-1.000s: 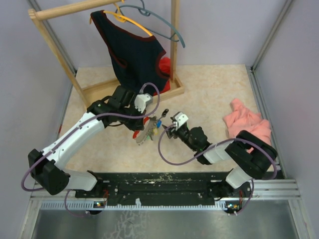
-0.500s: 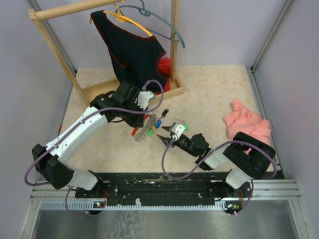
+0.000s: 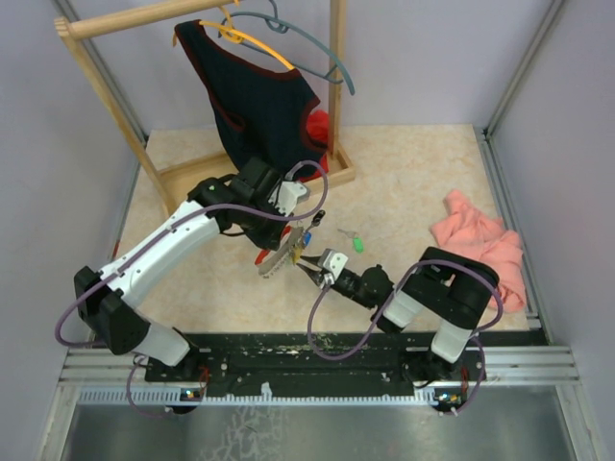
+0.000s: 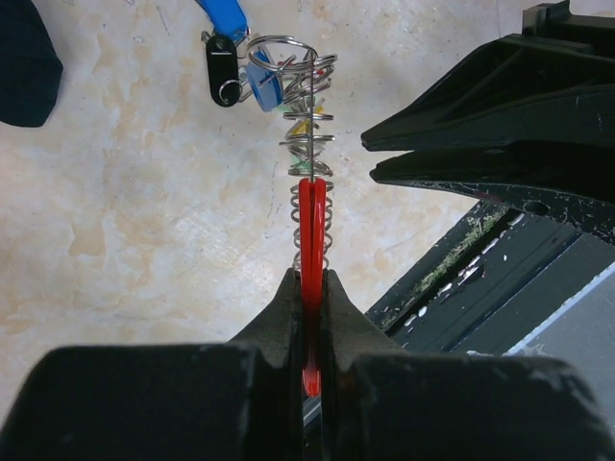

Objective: Put the keys on the keyring

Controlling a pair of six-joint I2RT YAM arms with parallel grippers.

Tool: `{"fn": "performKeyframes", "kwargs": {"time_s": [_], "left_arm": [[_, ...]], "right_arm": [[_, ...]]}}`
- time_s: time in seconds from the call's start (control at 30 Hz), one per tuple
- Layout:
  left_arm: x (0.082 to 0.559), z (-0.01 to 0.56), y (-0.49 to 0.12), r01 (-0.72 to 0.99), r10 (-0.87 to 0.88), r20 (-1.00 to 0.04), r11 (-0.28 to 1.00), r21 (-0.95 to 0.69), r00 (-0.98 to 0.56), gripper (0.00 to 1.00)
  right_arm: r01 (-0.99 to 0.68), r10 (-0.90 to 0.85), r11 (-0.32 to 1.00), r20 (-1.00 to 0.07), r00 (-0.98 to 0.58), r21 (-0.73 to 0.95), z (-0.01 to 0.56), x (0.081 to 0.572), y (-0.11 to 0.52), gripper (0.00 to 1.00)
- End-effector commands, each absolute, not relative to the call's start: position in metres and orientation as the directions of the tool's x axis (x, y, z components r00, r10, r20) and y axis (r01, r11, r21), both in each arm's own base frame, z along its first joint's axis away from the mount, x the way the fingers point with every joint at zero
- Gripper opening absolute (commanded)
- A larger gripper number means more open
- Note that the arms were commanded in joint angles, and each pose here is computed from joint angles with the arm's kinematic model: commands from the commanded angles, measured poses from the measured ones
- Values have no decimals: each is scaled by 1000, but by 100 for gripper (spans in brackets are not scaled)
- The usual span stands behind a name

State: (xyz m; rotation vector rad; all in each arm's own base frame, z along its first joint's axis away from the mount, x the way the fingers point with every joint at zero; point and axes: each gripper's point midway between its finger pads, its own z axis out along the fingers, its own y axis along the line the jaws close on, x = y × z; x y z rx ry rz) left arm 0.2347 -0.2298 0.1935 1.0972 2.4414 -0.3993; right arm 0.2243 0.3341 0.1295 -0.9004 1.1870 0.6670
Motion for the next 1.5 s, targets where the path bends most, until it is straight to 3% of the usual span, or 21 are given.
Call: {"fn": "performKeyframes", "kwargs": {"time_s": [0.0,0.37,1.47], "left_arm": [[236,205,-235,774,645,-511,630,-65,-568,0],[234,200,-241,786,662,-498,615,-67,-560,0],[227,198,-252,804,672,-503,588,-83,-543,0]], "right_arm": [[-821,92,513,-935,342,-250,164,224,347,22],[-819,101,513,-930,354,-256,165,224,353,16],[-779,107,578,-923,370,-245,174,234,348,18]]}}
